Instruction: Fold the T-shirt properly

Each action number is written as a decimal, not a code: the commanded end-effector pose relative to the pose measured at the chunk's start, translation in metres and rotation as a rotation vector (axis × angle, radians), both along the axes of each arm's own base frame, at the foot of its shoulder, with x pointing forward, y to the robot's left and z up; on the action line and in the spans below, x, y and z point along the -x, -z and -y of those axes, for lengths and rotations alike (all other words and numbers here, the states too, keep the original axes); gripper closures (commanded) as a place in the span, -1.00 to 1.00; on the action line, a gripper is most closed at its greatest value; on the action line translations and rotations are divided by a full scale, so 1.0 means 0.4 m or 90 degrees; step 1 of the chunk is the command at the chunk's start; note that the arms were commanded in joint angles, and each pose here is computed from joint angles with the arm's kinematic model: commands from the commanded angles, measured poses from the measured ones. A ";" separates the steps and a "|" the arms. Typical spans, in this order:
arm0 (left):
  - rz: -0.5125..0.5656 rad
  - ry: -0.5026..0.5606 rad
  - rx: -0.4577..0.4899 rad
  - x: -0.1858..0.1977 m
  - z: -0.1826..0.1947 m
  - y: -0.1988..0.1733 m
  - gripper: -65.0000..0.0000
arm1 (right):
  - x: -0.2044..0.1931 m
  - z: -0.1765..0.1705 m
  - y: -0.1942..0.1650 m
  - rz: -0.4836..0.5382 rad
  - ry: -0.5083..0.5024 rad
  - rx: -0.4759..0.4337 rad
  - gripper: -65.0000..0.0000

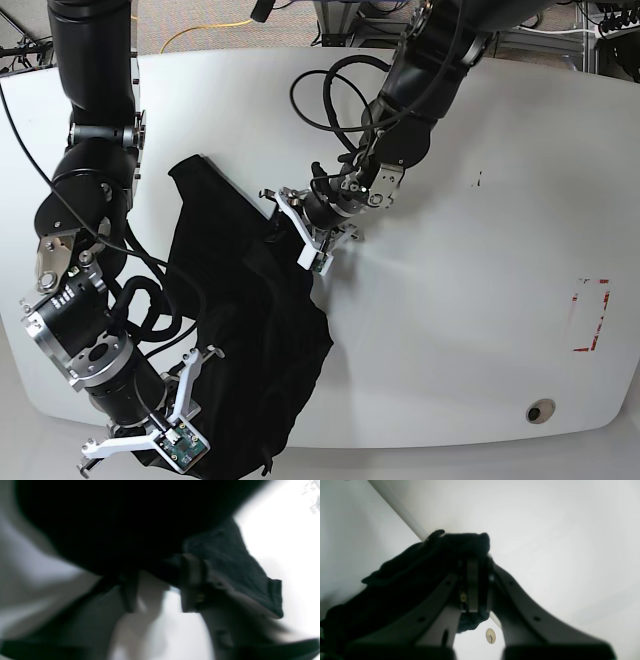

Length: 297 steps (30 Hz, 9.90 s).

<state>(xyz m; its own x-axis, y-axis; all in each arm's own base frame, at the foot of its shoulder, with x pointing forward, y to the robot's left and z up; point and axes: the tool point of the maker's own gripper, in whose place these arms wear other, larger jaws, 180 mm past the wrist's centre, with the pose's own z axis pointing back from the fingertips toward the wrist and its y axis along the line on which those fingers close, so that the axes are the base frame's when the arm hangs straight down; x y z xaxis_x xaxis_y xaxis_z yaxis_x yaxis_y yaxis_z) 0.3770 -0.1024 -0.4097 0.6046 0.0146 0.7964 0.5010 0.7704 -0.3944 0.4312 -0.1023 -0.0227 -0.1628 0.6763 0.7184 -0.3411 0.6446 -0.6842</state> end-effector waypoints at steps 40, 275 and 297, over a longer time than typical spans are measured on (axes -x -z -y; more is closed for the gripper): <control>0.296 -0.082 -0.284 0.036 -0.647 -0.402 0.95 | -0.086 0.093 -0.162 0.059 0.082 -0.052 1.00; 0.295 -0.363 -0.632 -0.058 -1.045 -0.852 1.00 | -0.159 0.399 -0.004 -0.214 0.240 -0.109 1.00; 0.004 -0.130 -0.613 0.270 -0.977 -0.240 1.00 | 0.237 0.435 0.687 -0.534 0.324 -0.106 1.00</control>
<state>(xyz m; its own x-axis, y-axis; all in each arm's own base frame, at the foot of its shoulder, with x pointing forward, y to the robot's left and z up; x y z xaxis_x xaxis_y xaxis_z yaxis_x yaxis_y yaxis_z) 0.2683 0.2826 -0.3217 0.6693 -0.5243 0.5265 0.3330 0.8451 0.4183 0.3317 -0.2725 -0.3152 0.7564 0.3979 0.5191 -0.3454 0.9170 -0.1995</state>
